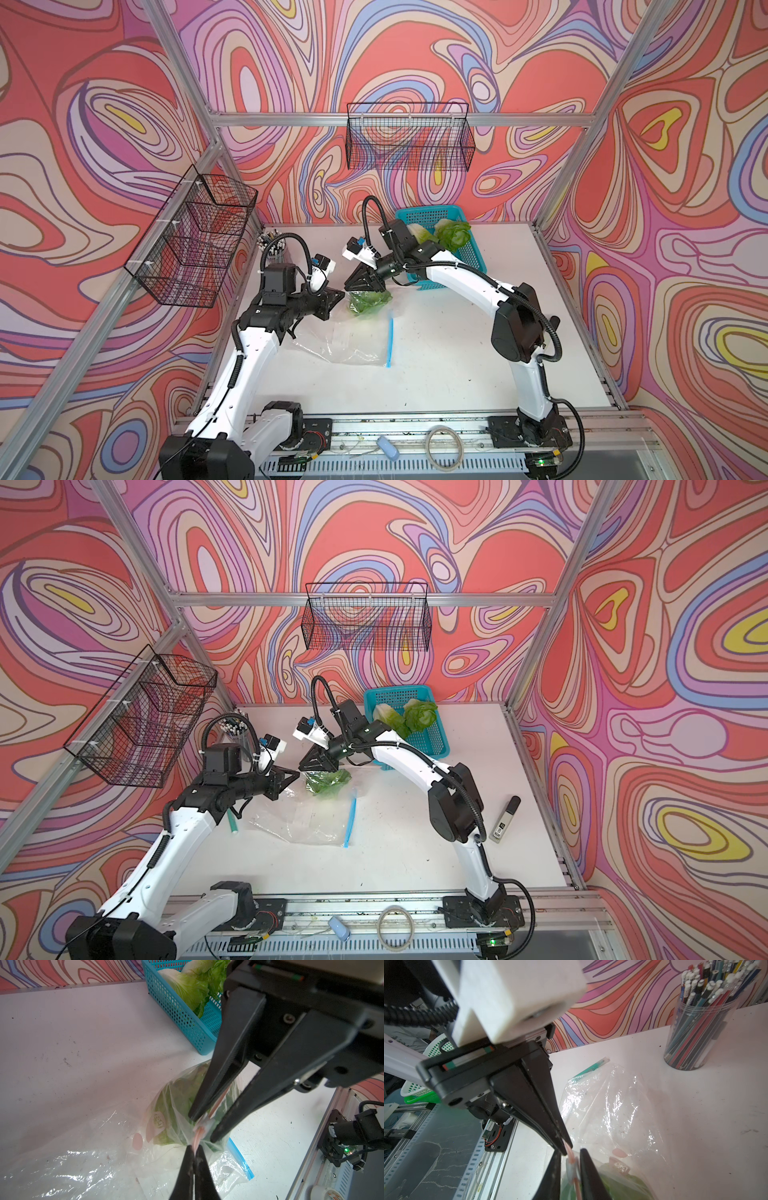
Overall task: Open the zip-top bag and take out the chinese cabbages
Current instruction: Unzip the zipper on the zipper food storage bag.
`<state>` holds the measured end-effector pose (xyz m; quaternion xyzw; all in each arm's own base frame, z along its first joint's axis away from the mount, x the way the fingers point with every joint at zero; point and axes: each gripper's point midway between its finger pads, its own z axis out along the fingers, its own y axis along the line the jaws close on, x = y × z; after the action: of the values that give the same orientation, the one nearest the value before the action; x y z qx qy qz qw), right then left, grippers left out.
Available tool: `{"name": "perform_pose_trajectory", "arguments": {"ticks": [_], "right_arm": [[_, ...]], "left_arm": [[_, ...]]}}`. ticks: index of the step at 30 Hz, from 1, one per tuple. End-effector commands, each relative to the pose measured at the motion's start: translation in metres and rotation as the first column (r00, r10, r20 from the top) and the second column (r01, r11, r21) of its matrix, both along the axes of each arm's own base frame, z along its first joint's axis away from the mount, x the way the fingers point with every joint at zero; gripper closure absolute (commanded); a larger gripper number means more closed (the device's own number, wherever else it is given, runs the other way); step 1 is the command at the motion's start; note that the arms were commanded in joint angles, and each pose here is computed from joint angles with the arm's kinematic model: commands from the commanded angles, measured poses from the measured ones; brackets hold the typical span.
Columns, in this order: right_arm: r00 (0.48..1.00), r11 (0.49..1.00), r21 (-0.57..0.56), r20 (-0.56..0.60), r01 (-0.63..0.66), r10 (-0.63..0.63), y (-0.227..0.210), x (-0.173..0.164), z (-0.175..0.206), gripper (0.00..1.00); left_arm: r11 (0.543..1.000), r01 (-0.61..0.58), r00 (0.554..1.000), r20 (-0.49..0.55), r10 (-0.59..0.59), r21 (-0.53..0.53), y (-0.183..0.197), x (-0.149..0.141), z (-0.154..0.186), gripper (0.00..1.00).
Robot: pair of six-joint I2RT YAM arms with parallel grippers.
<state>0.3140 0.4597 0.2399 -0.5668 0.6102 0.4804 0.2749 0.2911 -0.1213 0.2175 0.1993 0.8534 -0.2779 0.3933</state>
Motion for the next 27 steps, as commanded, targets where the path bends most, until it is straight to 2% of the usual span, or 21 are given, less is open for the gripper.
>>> {"name": "perform_pose_trajectory", "arguments": {"ticks": [1,19,27], "right_arm": [[1.0,1.0,0.015,0.004,-0.024,0.024,0.003,-0.002,-0.001,0.82],[1.0,1.0,-0.016,-0.005,-0.02,0.02,0.003,0.0,-0.011,0.82],[1.0,1.0,-0.009,-0.003,-0.017,0.017,0.004,0.0,-0.008,0.88]], "left_arm": [[1.0,0.01,1.0,0.029,-0.011,0.008,-0.001,0.002,0.002,1.0],[1.0,0.007,1.0,0.026,-0.007,0.008,-0.001,0.002,0.002,1.0],[1.0,0.009,1.0,0.027,-0.009,0.006,-0.001,0.002,0.002,1.0]]}}
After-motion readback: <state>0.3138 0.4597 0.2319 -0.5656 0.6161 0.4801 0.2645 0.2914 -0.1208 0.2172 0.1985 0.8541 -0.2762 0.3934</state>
